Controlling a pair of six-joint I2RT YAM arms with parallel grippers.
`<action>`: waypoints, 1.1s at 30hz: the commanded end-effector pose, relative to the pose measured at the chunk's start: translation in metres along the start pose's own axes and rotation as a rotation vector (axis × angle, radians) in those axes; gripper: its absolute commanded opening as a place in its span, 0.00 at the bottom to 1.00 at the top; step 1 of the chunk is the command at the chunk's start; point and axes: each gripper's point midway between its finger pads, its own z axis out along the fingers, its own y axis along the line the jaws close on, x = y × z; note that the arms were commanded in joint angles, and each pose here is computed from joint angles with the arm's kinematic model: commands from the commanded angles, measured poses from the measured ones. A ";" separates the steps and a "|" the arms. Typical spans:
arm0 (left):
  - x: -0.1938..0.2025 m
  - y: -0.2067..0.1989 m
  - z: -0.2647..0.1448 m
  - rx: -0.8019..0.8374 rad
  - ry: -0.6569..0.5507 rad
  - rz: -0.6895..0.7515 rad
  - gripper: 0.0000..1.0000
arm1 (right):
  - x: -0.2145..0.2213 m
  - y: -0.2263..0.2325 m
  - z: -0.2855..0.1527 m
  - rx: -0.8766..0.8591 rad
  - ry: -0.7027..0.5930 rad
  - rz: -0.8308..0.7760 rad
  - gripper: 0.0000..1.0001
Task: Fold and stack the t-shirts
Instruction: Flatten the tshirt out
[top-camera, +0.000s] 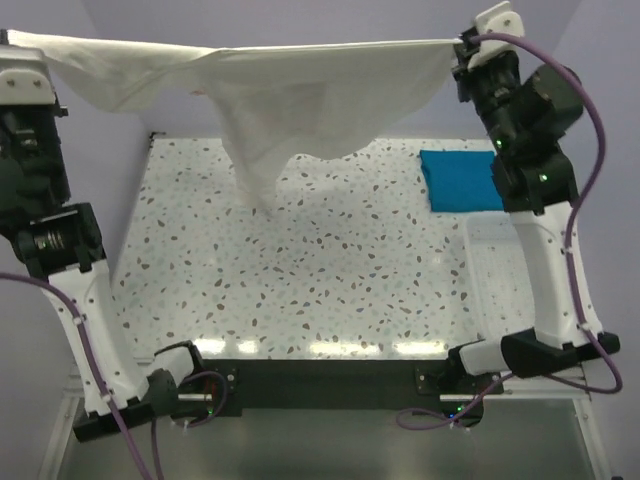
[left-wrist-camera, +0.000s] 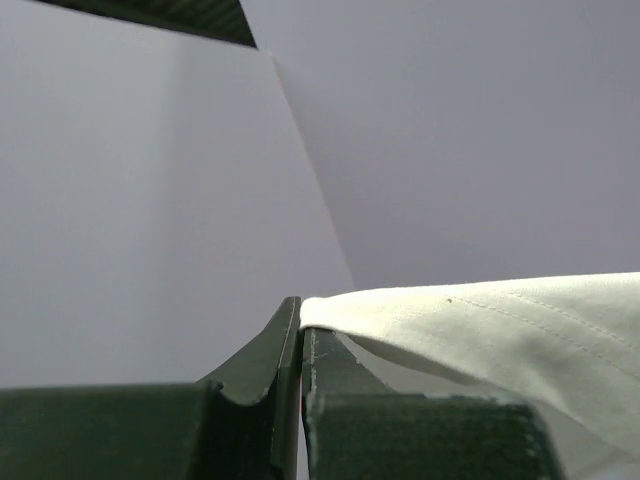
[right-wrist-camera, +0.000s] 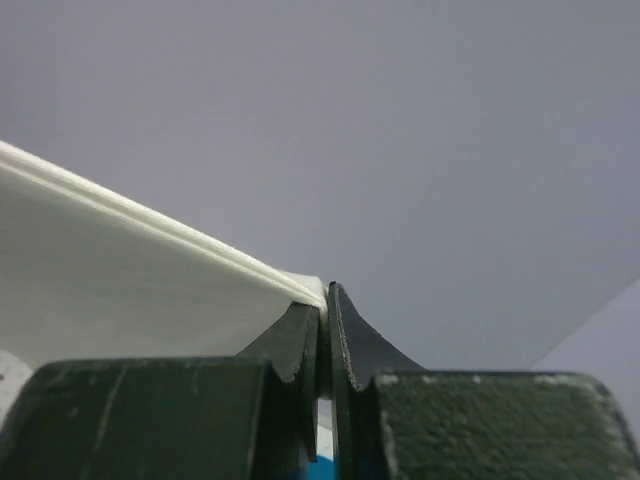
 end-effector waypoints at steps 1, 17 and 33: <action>-0.034 0.050 -0.028 -0.246 -0.084 0.085 0.00 | -0.065 -0.045 -0.052 0.158 -0.185 -0.016 0.00; -0.097 0.080 -0.067 -0.302 -0.064 0.454 0.00 | -0.114 -0.060 -0.106 0.168 -0.291 -0.133 0.00; 0.321 -0.154 -0.123 0.616 0.685 0.203 0.00 | 0.262 0.150 0.038 -0.437 0.334 -0.170 0.00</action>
